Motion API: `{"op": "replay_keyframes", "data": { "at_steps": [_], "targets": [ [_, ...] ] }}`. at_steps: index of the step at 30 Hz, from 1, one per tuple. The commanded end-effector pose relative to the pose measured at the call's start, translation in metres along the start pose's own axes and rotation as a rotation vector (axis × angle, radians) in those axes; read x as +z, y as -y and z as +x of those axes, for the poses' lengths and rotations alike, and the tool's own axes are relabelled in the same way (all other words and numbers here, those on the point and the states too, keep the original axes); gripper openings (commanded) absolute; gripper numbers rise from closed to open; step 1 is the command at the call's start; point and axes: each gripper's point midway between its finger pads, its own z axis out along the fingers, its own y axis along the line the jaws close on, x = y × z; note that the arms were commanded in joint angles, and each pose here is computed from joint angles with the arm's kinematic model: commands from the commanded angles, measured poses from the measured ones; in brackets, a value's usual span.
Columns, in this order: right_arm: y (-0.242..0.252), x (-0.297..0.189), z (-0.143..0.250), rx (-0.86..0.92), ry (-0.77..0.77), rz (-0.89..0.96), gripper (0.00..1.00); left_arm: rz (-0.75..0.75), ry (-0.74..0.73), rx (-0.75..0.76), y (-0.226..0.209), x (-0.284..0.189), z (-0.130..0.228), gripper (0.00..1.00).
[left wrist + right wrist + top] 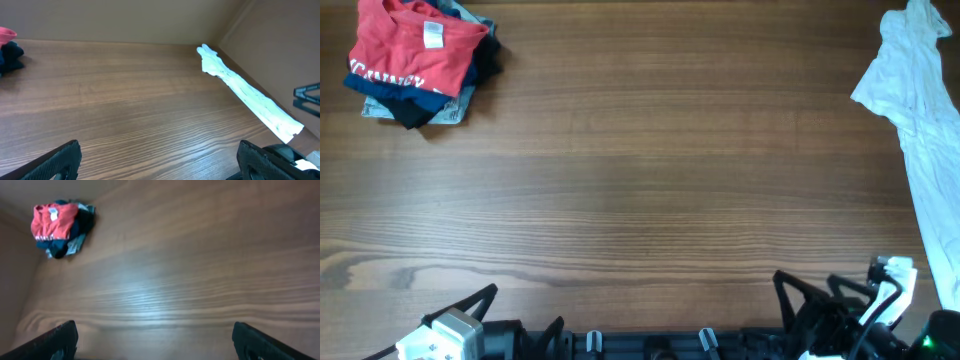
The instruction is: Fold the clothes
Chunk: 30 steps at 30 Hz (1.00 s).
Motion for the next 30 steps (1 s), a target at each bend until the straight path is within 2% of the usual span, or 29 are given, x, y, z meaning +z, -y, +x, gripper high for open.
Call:
{"op": "replay_keyframes", "data": {
  "at_steps": [1,6,10,15,21,26,30],
  "targets": [
    [0.006,0.004,-0.029,-0.086,0.148,0.03,1.0,0.02,-0.007,-0.013,0.003,0.0,0.003,1.0],
    [0.017,0.048,-0.05,-0.22,0.313,-0.027,1.0,0.02,-0.007,-0.013,0.003,0.0,0.003,1.0],
    [0.021,0.087,-0.046,-0.334,0.431,-0.12,1.0,0.02,-0.007,-0.013,0.002,0.0,0.003,1.0],
    [0.051,0.13,-0.037,-0.349,0.539,-0.086,1.0,0.021,-0.007,-0.013,0.003,0.0,0.003,1.0],
    [0.057,0.15,-0.041,-0.381,0.654,-0.116,1.0,0.021,-0.007,-0.013,0.003,0.0,0.003,1.0],
    [0.068,0.163,-0.034,-0.38,0.671,-0.104,1.0,0.021,-0.007,-0.013,0.003,0.0,0.003,1.0],
    [0.069,0.164,-0.034,-0.479,0.675,-0.065,1.0,0.02,-0.007,-0.013,0.003,0.0,0.003,1.0]
  ]
}}
